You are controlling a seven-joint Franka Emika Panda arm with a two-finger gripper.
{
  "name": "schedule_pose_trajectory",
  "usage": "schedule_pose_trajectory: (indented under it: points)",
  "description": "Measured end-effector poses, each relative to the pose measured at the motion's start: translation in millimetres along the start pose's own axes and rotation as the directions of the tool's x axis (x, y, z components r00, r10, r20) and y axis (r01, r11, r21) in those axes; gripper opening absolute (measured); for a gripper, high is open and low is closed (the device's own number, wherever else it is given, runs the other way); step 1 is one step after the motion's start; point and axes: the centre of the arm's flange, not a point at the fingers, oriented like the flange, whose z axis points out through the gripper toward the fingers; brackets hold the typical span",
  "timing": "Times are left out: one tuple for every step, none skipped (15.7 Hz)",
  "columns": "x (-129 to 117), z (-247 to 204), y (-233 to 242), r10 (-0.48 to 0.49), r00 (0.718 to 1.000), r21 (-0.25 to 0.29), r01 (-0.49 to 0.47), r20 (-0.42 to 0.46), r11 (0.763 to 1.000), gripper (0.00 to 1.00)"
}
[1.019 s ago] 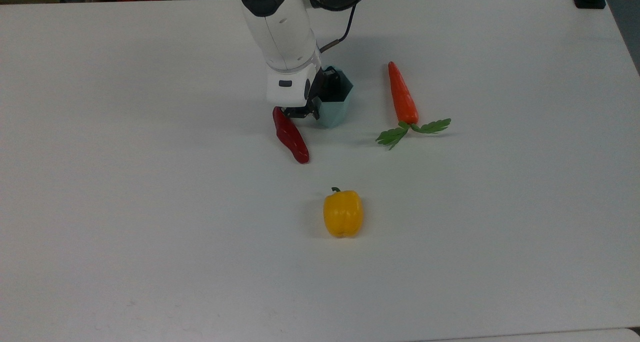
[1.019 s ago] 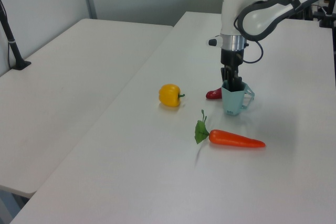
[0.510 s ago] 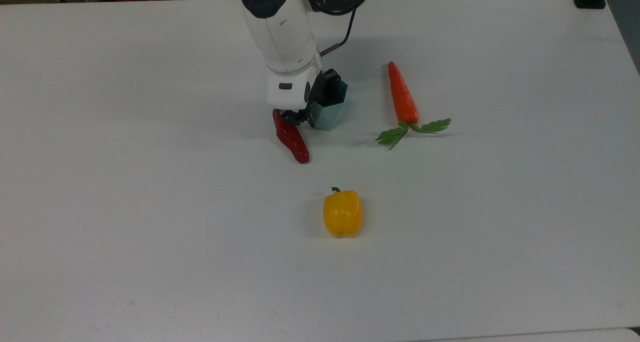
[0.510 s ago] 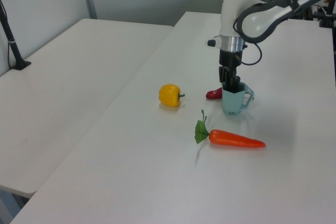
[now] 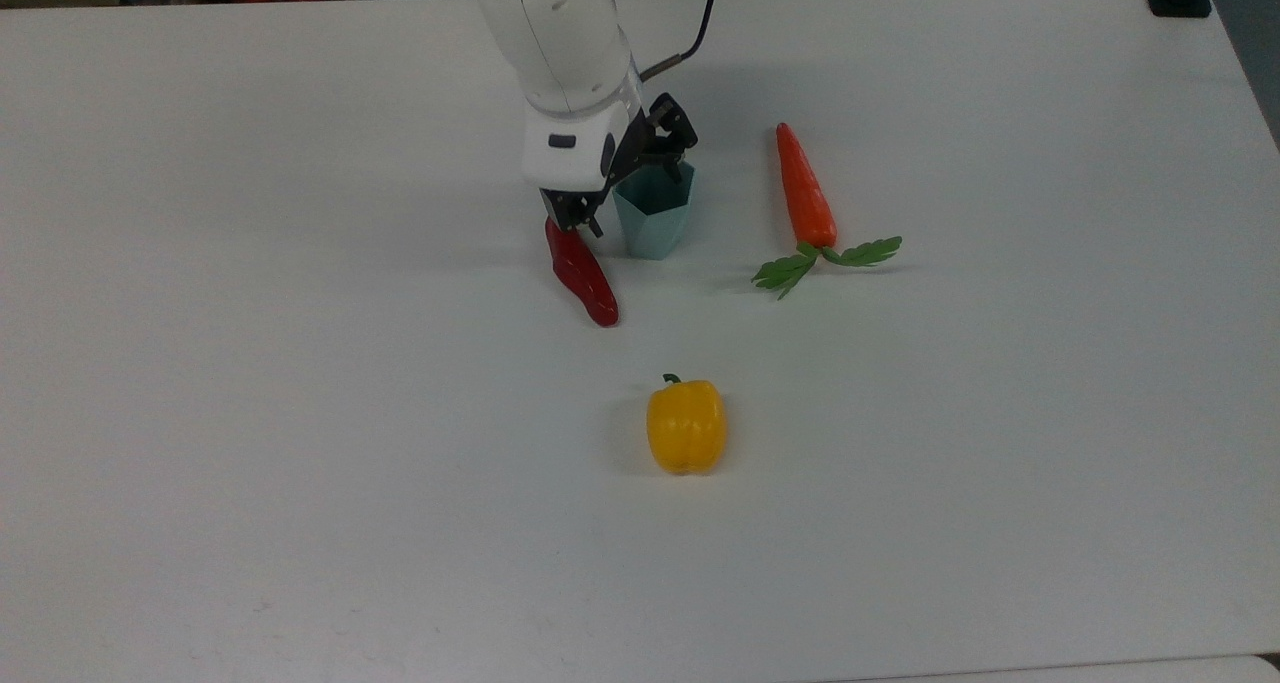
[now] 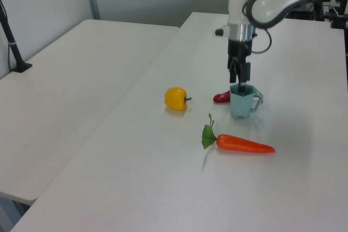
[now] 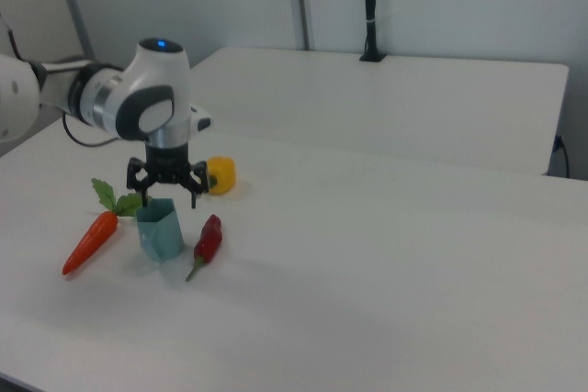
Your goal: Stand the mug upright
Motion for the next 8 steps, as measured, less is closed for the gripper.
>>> schedule_pose_trajectory:
  points:
    - [-0.9,-23.6,-2.0,0.045,0.999,0.0,-0.045,-0.006,0.999,1.0]
    - [-3.0,-49.2,-4.6,0.088,0.996,0.001,-0.088,-0.011,0.996,1.0]
    - [-7.0,-76.7,-8.2,0.13,0.991,0.003,-0.13,-0.013,0.991,1.0]
    - [-13.0,-104.0,-12.8,0.17,0.985,0.005,-0.17,-0.011,0.985,1.0]
    - [-20.6,-133.1,-18.3,0.219,0.976,0.006,-0.219,-0.011,0.976,1.0]
    - [-27.5,-156.5,-22.3,0.265,0.964,0.005,-0.265,-0.016,0.964,1.0]
    - [-35.5,-179.9,-26.0,0.315,0.949,0.005,-0.315,-0.019,0.949,1.0]
    - [-43.7,-201.7,-29.6,0.359,0.933,0.005,-0.359,-0.019,0.933,1.0]
